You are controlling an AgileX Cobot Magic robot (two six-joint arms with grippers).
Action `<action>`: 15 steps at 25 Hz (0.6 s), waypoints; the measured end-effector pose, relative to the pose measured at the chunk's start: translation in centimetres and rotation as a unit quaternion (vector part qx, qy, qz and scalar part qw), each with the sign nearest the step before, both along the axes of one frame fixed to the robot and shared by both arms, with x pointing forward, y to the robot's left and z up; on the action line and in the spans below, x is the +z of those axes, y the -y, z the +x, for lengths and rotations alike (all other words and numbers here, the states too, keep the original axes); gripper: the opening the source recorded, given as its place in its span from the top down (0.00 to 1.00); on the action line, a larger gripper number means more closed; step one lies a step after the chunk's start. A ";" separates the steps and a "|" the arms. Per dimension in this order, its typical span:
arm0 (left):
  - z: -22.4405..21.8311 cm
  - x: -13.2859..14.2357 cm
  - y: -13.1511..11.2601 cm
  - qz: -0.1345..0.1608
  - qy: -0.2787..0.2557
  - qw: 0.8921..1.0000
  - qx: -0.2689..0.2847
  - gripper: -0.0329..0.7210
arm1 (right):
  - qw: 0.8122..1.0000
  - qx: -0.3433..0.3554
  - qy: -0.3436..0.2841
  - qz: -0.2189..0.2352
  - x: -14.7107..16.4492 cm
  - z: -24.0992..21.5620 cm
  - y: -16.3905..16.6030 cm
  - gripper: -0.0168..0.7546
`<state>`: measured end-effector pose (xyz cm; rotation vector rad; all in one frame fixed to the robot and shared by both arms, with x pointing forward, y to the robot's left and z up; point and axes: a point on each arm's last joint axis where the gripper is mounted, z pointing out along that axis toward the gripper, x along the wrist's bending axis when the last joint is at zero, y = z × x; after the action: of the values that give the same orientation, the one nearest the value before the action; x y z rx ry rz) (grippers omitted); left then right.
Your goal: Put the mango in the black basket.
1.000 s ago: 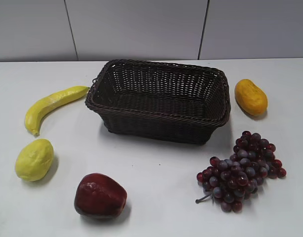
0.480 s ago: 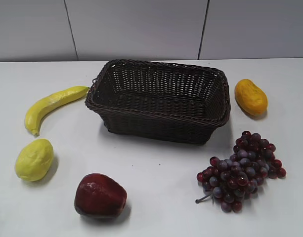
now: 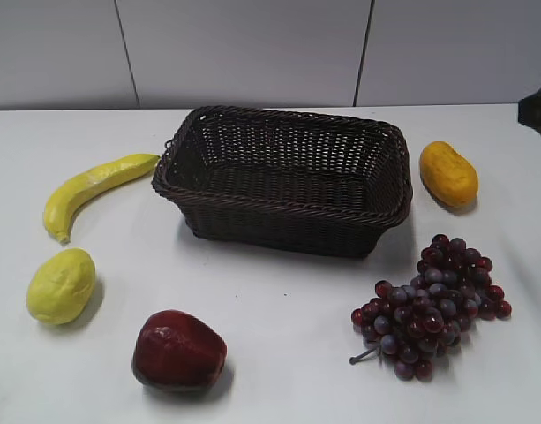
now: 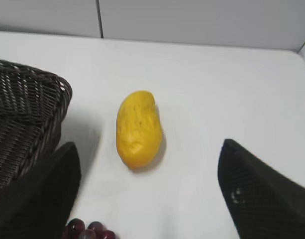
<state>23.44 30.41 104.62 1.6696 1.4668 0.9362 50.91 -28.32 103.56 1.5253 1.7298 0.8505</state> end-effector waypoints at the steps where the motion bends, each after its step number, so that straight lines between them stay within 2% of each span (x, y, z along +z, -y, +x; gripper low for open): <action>1: 0.0 0.0 0.0 0.000 0.000 1.000 0.000 0.17 | 1.000 -0.002 -0.025 -0.002 0.0 1.5 -0.1 0.11; 6: 0.0 0.0 0.0 0.000 0.000 1.000 0.000 0.17 | 0.988 -0.009 -0.156 -0.003 -2.5 7.3 -0.4 0.11; 9: 0.0 0.0 0.0 0.000 0.000 1.000 0.000 0.17 | 0.979 0.004 -0.204 0.002 -4.1 10.3 -0.8 0.11; 15: 0.0 0.0 0.0 0.000 0.000 1.000 0.000 0.17 | 0.969 0.013 -0.246 0.011 -7.1 14.9 -1.4 0.11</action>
<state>23.44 30.41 104.62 1.6696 1.4668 0.9362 65.83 -26.91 96.47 1.8427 2.0928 0.5279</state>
